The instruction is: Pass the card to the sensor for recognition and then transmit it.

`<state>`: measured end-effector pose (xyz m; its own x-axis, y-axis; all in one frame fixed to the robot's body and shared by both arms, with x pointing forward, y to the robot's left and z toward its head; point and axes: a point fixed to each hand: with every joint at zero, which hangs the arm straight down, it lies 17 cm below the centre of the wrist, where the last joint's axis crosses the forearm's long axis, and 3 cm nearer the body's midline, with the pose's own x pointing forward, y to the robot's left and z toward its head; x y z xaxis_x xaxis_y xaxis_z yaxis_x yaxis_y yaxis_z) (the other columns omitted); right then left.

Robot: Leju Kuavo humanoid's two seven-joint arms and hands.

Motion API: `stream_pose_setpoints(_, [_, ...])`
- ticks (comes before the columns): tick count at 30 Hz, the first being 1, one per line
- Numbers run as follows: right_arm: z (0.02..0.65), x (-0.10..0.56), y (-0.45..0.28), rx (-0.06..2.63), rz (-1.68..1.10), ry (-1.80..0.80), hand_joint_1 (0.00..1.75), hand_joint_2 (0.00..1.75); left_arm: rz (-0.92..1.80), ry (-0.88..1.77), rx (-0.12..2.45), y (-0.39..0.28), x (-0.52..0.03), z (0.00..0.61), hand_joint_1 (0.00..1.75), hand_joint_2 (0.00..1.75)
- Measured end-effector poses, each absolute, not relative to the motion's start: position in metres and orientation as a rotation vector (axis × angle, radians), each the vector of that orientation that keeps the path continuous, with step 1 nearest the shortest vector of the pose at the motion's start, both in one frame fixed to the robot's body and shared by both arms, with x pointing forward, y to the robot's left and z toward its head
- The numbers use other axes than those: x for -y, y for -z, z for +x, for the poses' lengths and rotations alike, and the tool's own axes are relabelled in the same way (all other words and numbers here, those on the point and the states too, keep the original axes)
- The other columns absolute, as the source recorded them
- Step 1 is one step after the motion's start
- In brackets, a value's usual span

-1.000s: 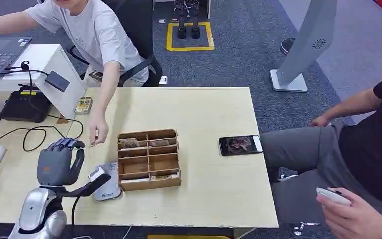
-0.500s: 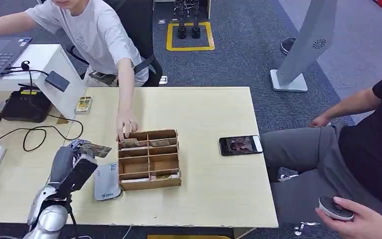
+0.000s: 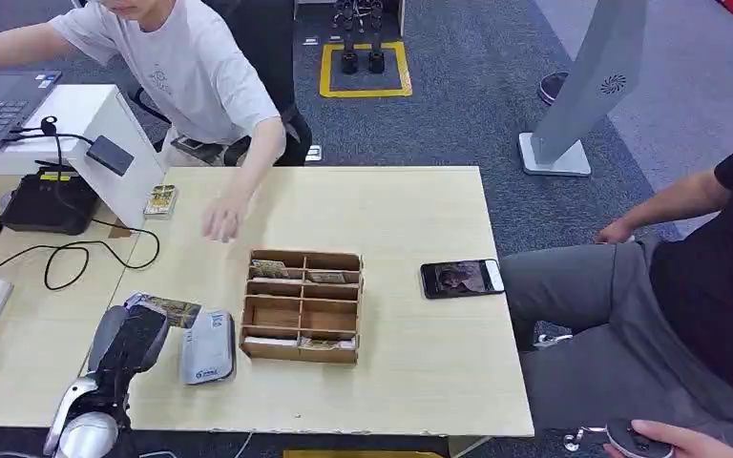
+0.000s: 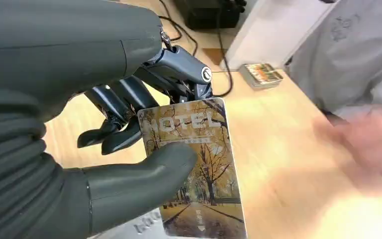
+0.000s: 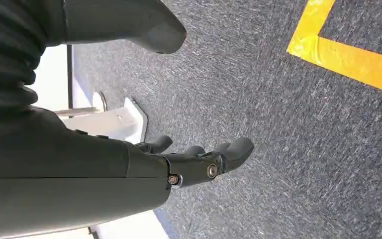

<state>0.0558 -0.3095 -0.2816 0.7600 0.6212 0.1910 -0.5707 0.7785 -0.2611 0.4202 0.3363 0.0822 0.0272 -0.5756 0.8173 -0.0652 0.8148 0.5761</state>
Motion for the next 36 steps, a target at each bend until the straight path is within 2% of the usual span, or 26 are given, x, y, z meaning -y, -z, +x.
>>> stream_pose_setpoints(12, [0.054,0.308,0.282,0.27,-0.19,-0.648,0.0,1.75,0.538,0.44,1.404,-0.05,-0.34,0.408,1.75,1.75])
stream_pose_setpoints(20, [0.054,0.309,0.282,0.267,-0.194,-0.648,0.0,1.75,0.421,0.396,1.381,-0.039,-0.324,0.404,1.75,1.75])
stream_pose_setpoints(36, [0.053,0.305,0.282,0.268,-0.188,-0.653,0.0,1.75,0.521,0.475,1.345,-0.032,-0.316,0.403,1.75,1.75])
